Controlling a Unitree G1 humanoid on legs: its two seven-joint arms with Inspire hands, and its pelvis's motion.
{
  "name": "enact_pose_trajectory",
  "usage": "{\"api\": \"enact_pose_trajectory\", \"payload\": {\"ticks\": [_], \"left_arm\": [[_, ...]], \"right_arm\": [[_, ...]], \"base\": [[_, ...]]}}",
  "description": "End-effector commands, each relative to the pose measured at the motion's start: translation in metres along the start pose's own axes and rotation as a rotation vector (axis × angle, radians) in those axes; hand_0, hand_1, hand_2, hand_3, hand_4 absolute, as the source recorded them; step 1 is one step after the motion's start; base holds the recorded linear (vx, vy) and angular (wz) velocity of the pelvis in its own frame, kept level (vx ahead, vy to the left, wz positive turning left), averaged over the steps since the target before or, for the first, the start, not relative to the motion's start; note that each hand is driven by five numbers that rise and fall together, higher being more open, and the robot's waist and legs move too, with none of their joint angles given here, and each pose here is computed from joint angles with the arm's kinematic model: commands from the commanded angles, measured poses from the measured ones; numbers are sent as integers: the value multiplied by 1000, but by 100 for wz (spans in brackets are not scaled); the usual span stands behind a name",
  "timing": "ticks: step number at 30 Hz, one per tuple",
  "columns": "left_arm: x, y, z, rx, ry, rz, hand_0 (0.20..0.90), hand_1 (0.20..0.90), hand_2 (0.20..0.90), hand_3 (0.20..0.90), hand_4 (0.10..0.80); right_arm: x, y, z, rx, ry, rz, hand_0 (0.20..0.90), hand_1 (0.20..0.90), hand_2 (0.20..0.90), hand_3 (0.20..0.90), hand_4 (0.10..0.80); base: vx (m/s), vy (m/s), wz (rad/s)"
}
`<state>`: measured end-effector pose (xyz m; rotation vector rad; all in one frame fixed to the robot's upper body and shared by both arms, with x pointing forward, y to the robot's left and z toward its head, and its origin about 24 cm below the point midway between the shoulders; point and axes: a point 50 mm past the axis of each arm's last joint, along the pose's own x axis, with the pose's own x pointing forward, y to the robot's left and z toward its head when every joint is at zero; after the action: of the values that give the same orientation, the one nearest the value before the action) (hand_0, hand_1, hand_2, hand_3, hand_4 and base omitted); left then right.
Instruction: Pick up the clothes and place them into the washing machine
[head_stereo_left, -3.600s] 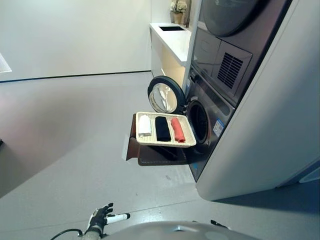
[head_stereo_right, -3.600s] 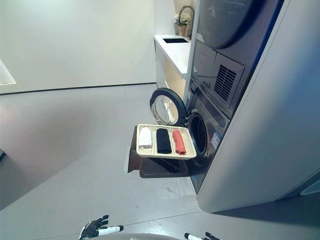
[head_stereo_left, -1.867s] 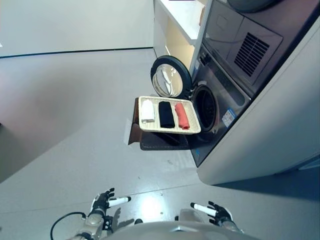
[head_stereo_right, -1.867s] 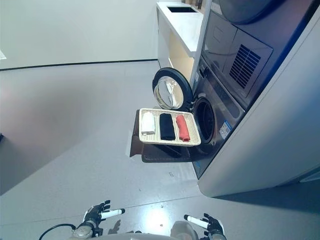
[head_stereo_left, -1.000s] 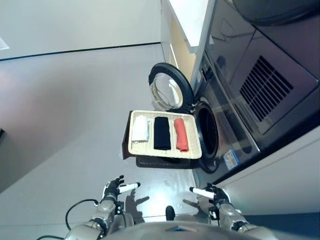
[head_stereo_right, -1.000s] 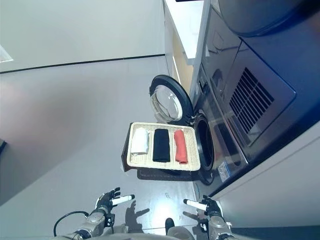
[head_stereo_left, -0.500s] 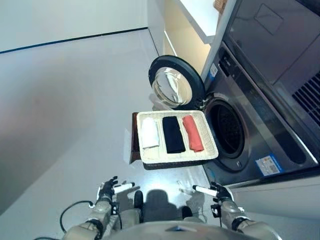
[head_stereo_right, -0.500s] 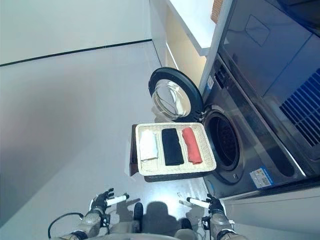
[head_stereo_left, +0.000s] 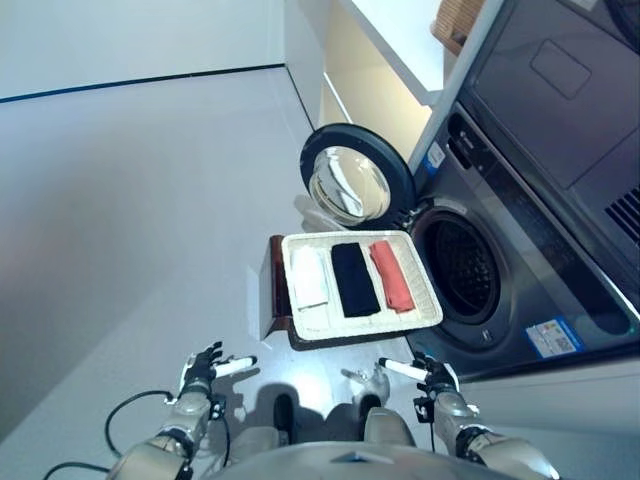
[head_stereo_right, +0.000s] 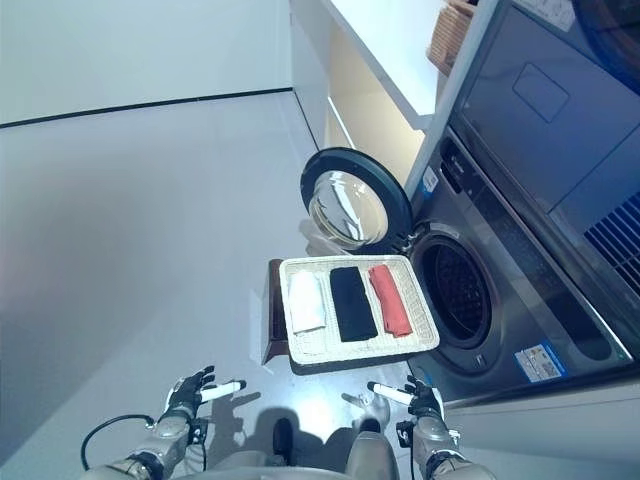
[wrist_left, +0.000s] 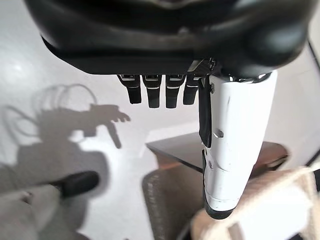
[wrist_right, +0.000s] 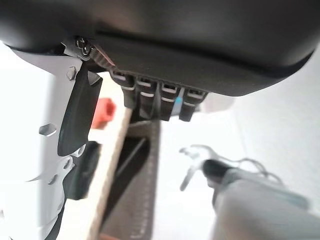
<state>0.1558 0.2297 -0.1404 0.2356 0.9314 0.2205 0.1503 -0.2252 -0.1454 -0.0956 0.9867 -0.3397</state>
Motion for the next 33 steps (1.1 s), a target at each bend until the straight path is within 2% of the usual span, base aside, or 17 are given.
{"api": "enact_pose_trajectory", "payload": {"ticks": [1, 7, 17, 27, 30, 33], "left_arm": [[6, 1, 39, -49, -147, 18, 900, 900, 900, 900, 800], [4, -21, 43, -50, -157, -51, 900, 900, 900, 900, 800], [3, -24, 47, -90, -184, -66, 900, 900, 900, 900, 800], [-1, -28, 20, -89, -92, -62, 900, 900, 900, 900, 800], [0, -26, 25, -93, -112, -60, 900, 900, 900, 900, 800], [1, -24, 29, -86, -130, -56, 900, 900, 900, 900, 800]], "right_arm": [[4, -19, 21, 9, -81, -71, 900, 900, 900, 900, 800], [5, -25, 27, -1, -108, -79, 900, 900, 900, 900, 800], [5, -21, 37, -6, -150, -49, 900, 900, 900, 900, 800], [7, -22, 47, -25, -168, -60, 900, 900, 900, 900, 800], [7, -19, 46, -19, -165, -59, 900, 900, 900, 900, 800], [7, -18, 46, -4, -157, -57, 900, 900, 900, 900, 800]], "base": [[239, -46, 18], [170, -114, 31], [103, -96, 6], [196, 96, -35], [176, 176, -104], [182, 171, -24]]}}
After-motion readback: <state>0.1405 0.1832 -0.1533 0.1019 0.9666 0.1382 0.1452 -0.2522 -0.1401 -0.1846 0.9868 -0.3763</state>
